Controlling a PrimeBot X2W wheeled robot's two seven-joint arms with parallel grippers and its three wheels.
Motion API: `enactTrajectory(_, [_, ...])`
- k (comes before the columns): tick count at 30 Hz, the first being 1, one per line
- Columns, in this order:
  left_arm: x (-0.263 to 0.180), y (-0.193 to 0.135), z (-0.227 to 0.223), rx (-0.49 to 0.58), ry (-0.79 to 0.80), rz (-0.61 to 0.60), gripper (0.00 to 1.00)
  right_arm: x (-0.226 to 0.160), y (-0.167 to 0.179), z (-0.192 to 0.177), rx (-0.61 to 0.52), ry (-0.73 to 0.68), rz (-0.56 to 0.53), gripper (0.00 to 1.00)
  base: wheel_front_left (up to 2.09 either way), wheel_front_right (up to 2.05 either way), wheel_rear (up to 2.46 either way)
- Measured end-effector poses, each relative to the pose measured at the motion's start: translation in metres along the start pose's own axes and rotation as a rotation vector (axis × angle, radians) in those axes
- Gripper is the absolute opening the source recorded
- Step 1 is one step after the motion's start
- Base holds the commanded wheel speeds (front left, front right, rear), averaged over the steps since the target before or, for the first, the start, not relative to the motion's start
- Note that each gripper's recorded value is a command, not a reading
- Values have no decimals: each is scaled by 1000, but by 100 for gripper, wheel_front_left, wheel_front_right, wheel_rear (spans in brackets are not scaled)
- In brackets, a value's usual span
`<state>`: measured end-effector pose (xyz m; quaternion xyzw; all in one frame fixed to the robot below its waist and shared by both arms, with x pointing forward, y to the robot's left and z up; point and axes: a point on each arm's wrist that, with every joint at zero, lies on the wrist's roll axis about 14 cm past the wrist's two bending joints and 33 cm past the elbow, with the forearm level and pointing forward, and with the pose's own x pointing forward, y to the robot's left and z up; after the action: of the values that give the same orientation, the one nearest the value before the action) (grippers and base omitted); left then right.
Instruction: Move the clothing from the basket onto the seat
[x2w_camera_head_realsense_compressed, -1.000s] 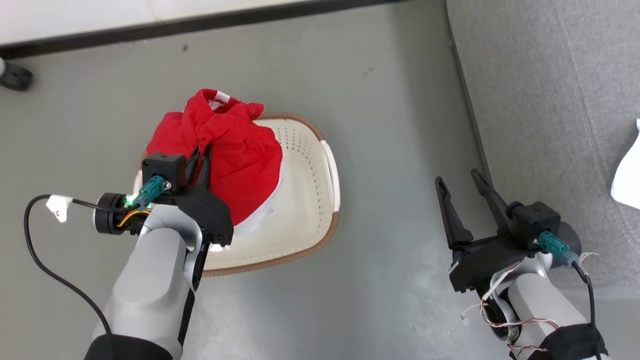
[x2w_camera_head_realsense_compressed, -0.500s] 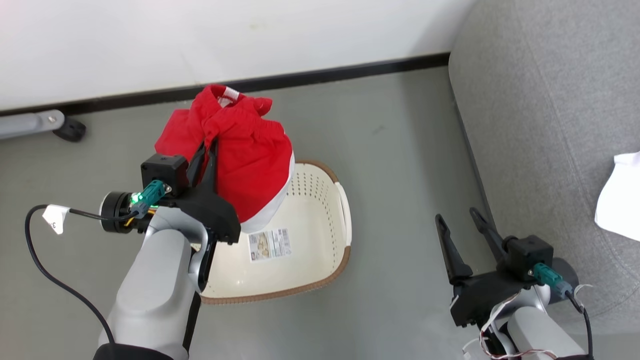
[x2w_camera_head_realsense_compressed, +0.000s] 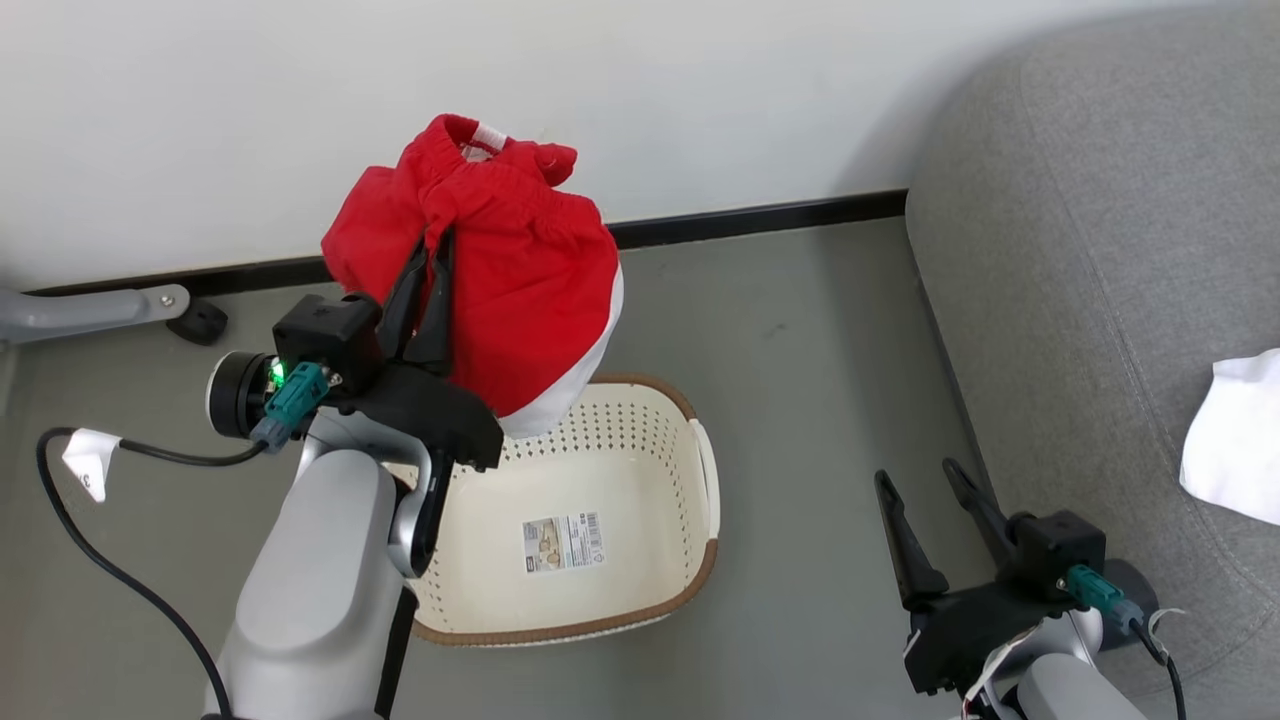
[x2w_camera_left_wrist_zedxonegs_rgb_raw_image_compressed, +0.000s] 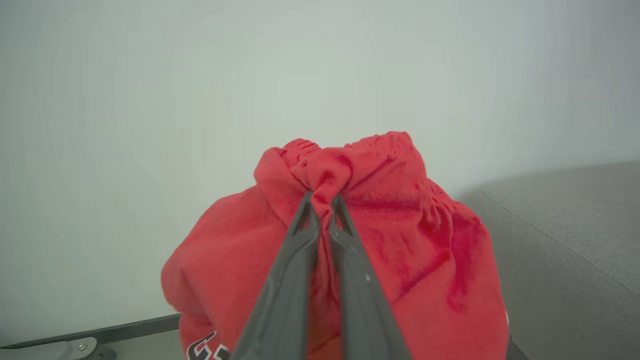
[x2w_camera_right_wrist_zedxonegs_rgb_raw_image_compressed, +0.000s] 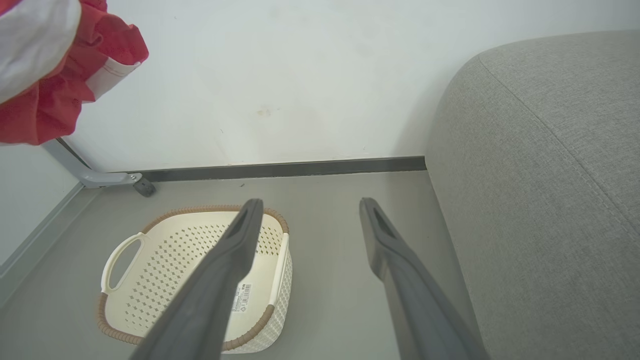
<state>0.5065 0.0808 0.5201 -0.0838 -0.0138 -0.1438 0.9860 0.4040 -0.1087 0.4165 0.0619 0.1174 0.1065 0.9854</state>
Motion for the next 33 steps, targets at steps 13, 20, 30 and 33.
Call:
enactTrajectory(13, [-24,-24,71,23,-218,-50,0,-13,9,11,-5,-35,15,100,0,0,0])
enactTrajectory(20, [-43,-40,108,22,-341,-90,0,-19,14,14,-2,-49,24,100,0,0,0])
enactTrajectory(30, [-66,-52,131,50,-407,-126,0,-21,15,20,-3,-67,27,100,0,0,0])
enactTrajectory(33, [-69,-54,133,53,-404,-126,0,-22,16,21,-4,-72,28,100,0,0,0])
